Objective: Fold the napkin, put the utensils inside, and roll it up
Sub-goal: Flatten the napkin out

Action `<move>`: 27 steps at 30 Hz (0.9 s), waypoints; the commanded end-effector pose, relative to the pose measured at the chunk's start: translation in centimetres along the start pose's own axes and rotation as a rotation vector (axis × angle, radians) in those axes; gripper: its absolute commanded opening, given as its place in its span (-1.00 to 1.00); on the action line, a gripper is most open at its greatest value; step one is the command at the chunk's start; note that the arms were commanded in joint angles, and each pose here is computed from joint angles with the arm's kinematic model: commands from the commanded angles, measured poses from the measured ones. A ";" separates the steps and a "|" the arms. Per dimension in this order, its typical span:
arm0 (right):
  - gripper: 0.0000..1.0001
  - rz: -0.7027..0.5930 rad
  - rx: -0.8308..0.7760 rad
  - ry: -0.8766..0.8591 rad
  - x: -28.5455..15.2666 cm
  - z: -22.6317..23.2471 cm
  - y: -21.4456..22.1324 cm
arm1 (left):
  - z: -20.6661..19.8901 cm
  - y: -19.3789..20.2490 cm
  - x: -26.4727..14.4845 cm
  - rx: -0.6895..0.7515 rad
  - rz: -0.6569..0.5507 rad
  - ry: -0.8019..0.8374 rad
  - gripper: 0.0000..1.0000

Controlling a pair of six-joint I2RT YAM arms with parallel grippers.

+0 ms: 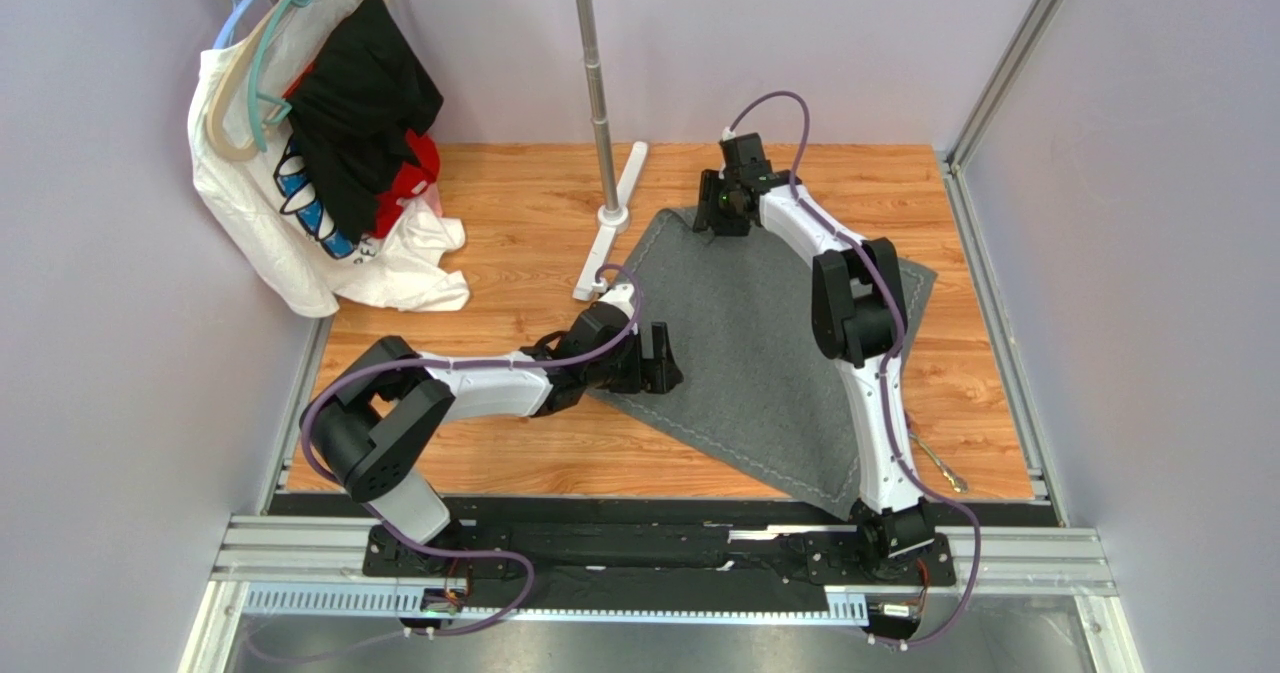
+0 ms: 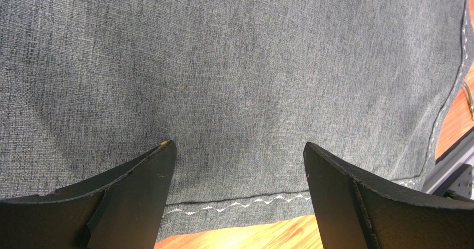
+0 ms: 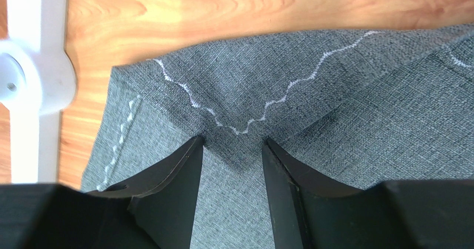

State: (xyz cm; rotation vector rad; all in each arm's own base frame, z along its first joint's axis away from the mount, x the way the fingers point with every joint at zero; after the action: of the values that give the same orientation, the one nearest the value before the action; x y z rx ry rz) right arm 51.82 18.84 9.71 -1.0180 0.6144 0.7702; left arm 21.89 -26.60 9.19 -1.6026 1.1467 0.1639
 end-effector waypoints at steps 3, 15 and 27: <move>-0.01 -0.110 0.115 -0.080 2.2 2.1 -2.7 | -0.2 0.5 -0.4 -0.011 0.009 0.025 0.88; 0.04 -0.355 0.353 -0.530 2.2 5.2 -10.4 | 0.1 1.4 -0.3 -0.015 0.038 0.024 0.88; 0.08 -0.493 0.209 -0.575 -6.8 6.0 -13.6 | -0.3 0.1 -1.1 0.027 0.006 0.020 0.88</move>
State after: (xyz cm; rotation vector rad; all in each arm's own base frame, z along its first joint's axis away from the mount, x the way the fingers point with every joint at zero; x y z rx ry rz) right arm 62.32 18.60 17.65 -0.5652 0.0627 0.5146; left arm 21.41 -26.26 9.16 -1.6046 1.1569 0.1528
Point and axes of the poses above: each gripper's point midway between its finger pads, its own x axis out along the fingers, its own z axis along the line the jaws close on, y = z × x, the point moved 8 cm from there along -x, back along the fingers, and after that the axes turned 11 degrees about x, right-handed, at the moved point
